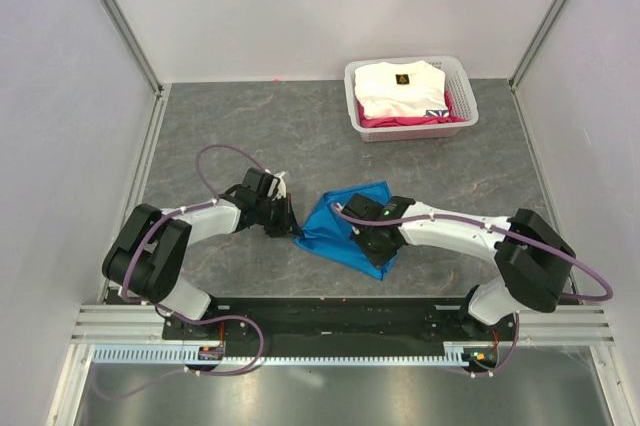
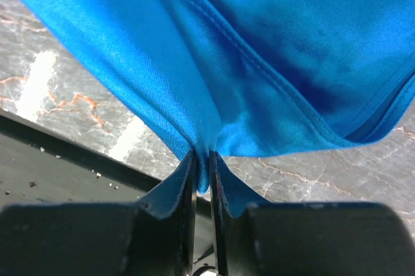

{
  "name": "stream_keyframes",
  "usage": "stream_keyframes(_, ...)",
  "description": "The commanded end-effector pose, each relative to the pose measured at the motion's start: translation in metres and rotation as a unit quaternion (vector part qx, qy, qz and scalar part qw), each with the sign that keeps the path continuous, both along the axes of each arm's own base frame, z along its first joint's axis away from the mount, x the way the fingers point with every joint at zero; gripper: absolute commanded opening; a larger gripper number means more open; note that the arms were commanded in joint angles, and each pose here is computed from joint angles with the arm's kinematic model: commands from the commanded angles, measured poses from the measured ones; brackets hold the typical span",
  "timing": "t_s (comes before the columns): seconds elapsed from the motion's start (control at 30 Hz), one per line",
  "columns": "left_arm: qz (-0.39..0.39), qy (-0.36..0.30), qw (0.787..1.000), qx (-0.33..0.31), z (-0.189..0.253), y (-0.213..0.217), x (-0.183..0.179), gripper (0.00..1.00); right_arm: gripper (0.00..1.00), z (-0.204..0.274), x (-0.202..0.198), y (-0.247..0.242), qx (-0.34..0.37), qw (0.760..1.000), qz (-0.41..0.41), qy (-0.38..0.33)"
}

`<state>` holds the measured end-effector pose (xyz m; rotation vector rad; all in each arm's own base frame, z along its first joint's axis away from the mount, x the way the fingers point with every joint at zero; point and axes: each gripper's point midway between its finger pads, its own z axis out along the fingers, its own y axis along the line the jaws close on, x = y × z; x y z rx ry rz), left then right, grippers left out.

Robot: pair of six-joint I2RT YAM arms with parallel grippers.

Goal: Fold the napkin, place the utensils inside, and roll it up
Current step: Roll the napkin with the utensil

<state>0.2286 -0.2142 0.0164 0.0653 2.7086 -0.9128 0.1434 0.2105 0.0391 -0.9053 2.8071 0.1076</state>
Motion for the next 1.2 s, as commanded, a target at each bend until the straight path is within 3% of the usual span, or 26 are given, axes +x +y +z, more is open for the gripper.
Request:
stream_keyframes(0.0,-0.012,-0.008,1.0,0.014,-0.003,0.003,0.003,0.02,0.17,-0.01,0.0,-0.007,-0.007,1.0,-0.002,0.011)
stream_keyframes(0.23,-0.012,-0.007,1.0,0.013,-0.003,0.003,0.004,0.02,0.02,-0.026,0.0,-0.017,-0.016,0.999,-0.014,0.042)
stream_keyframes(0.57,-0.011,-0.008,1.0,0.019,-0.003,0.003,0.008,0.02,0.01,-0.043,-0.017,-0.029,-0.036,0.994,-0.036,0.101)
stream_keyframes(0.67,-0.012,-0.01,1.0,0.018,-0.001,0.002,0.008,0.02,0.09,-0.034,-0.012,-0.023,-0.025,0.995,-0.038,0.093)
stream_keyframes(0.77,-0.013,-0.013,1.0,0.015,0.001,0.002,0.008,0.02,0.25,-0.016,-0.002,-0.014,-0.013,0.996,-0.038,0.074)
stream_keyframes(0.8,-0.013,-0.013,1.0,0.015,0.002,0.002,0.008,0.02,0.35,-0.008,-0.001,-0.014,-0.011,0.997,-0.037,0.07)
stream_keyframes(0.93,-0.013,-0.015,1.0,0.012,0.004,0.001,0.009,0.02,0.59,0.018,0.012,0.0,0.008,0.999,-0.023,0.047)
stream_keyframes(1.0,-0.014,-0.018,1.0,0.01,0.006,0.001,0.009,0.02,0.66,0.032,0.021,0.008,0.013,0.999,-0.009,0.027)
stream_keyframes(1.17,-0.013,-0.023,1.0,0.009,0.009,0.0,0.01,0.02,0.72,0.055,0.039,0.043,0.019,0.998,0.048,-0.046)
